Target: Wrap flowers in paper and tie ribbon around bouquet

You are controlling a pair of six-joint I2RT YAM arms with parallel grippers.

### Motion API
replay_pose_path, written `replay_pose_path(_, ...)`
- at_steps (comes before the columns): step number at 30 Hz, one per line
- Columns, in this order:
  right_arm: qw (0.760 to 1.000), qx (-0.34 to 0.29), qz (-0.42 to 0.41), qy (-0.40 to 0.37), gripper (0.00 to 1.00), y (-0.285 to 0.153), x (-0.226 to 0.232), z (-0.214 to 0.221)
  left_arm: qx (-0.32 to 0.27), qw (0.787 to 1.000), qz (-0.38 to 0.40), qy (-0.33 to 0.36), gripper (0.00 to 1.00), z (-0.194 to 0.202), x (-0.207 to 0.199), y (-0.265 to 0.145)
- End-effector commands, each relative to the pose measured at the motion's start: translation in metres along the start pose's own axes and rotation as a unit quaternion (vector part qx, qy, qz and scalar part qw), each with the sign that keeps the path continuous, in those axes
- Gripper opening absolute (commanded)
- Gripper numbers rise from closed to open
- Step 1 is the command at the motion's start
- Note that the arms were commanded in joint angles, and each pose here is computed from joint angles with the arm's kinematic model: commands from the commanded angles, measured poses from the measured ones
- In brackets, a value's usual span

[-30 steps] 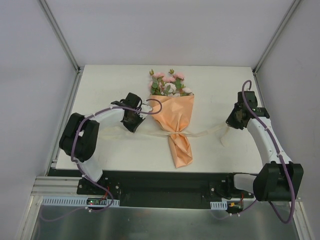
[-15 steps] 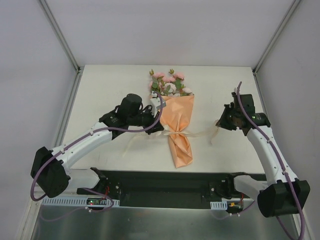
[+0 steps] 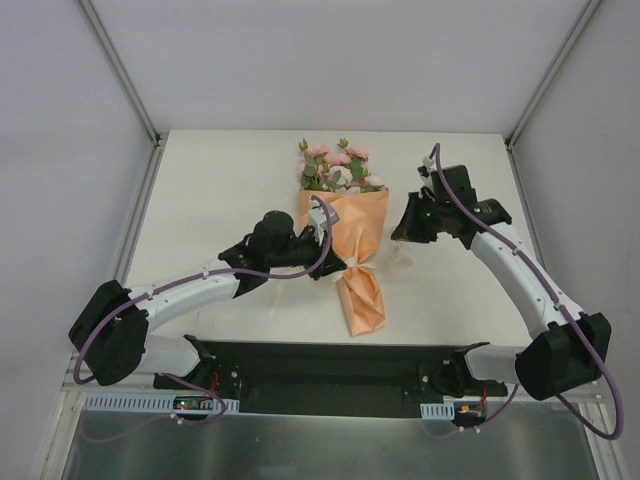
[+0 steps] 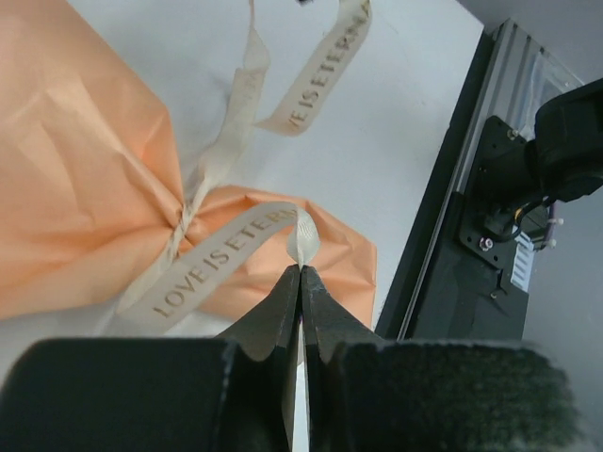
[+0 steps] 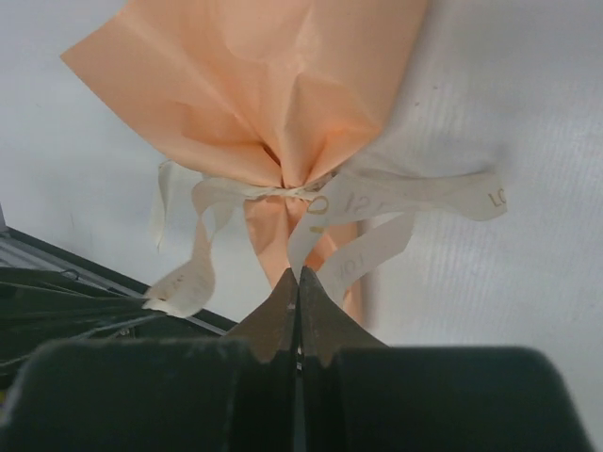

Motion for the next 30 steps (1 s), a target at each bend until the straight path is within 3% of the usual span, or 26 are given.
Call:
replay_pose_path(1,0.999,-0.012,-0.037,0.032,0.0,0.007,0.039,-0.016,-0.072,0.997,-0.028,0.017,0.0,0.001,-0.007,-0.009)
replay_pose_path(5,0.995,-0.022,-0.013,0.097,0.0,0.029,0.062,-0.025,-0.109,0.993,-0.031,0.039,0.0,0.007,-0.013,-0.012)
replay_pose_path(8,0.994,-0.017,-0.027,0.104,0.0,0.047,0.089,-0.025,-0.112,0.992,-0.023,0.043,0.0,0.018,-0.015,-0.014)
replay_pose_path(14,0.995,0.008,-0.083,-0.049,0.0,0.091,0.14,0.008,-0.1,0.993,-0.005,0.069,0.0,0.037,-0.018,-0.02)
replay_pose_path(20,0.967,0.056,-0.147,-0.202,0.0,0.112,0.164,0.047,-0.1,0.992,0.01,0.07,0.0,0.048,-0.023,-0.025)
replay_pose_path(25,0.955,0.155,-0.11,-0.226,0.0,0.158,0.148,0.067,-0.097,0.993,0.02,0.067,0.0,0.049,-0.025,-0.025)
replay_pose_path(30,0.941,0.2,-0.146,-0.232,0.0,0.171,0.156,0.082,-0.097,0.993,0.018,0.061,0.0,0.052,-0.025,-0.026)
Point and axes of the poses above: each gripper's point midway between its finger pads, its own y axis out along the fingers, its own x axis along the line the jaws close on, z = x × y, the point moved 6 cm from there along -y, back along the fingers, and after that the axes turned 11 degrees about y, right-handed, at the moved point
